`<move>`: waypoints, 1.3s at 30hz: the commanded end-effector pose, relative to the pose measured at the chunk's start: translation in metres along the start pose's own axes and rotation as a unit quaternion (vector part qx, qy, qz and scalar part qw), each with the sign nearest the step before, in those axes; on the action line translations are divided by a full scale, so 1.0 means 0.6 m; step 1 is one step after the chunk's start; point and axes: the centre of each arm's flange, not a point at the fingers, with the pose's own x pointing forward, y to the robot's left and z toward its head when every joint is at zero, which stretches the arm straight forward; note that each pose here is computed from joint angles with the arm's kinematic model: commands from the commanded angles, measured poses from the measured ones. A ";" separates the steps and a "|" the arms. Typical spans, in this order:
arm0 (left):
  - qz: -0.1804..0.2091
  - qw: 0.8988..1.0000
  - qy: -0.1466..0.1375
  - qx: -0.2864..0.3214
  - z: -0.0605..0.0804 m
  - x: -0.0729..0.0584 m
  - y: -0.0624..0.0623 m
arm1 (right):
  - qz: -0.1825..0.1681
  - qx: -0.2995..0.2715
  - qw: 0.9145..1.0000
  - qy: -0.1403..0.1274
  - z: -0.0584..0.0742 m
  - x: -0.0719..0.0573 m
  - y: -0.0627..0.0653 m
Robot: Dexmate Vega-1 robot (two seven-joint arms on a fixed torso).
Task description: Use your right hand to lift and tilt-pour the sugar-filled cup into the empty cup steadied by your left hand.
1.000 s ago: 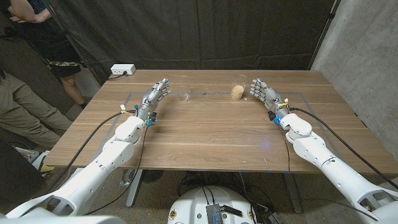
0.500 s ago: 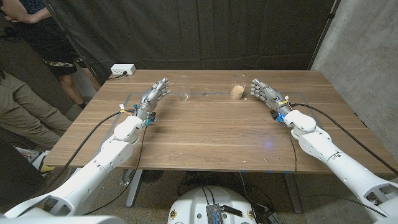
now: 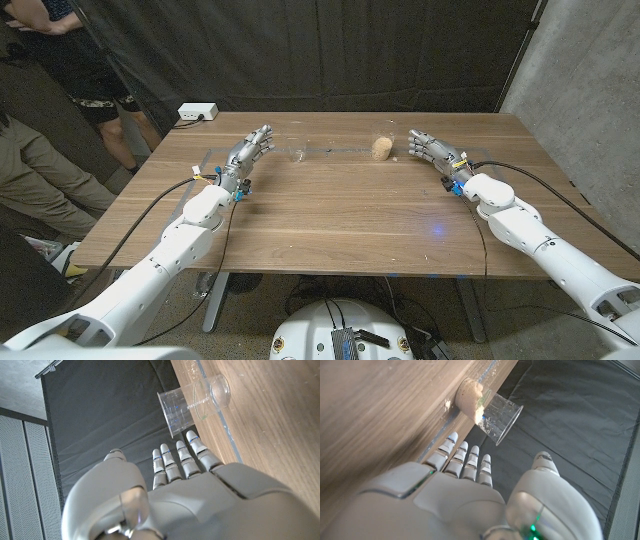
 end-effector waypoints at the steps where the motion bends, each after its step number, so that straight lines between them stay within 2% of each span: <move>1: -0.004 1.000 0.000 0.010 0.007 -0.004 -0.005 | -0.014 -0.073 0.997 0.020 -0.004 0.003 -0.056; 6: -0.003 1.000 0.000 0.011 0.010 -0.009 -0.006 | -0.016 -0.105 0.994 0.023 -0.004 0.007 -0.060; 11: -0.004 1.000 -0.001 0.015 0.014 -0.014 -0.005 | -0.020 -0.144 0.989 0.026 -0.005 0.014 -0.053; 21: -0.003 1.000 0.000 0.021 0.022 -0.020 -0.007 | -0.024 -0.179 0.983 0.031 -0.004 0.028 -0.058; 23: -0.004 1.000 0.000 0.022 0.023 -0.020 -0.008 | -0.021 -0.188 0.981 0.034 -0.005 0.030 -0.065; 32: -0.007 1.000 0.001 0.030 0.033 -0.019 -0.012 | -0.022 -0.214 0.975 0.046 -0.010 0.030 -0.117; 39: -0.005 0.999 0.002 0.032 0.034 -0.022 -0.017 | -0.012 -0.224 0.973 0.060 -0.018 0.025 -0.134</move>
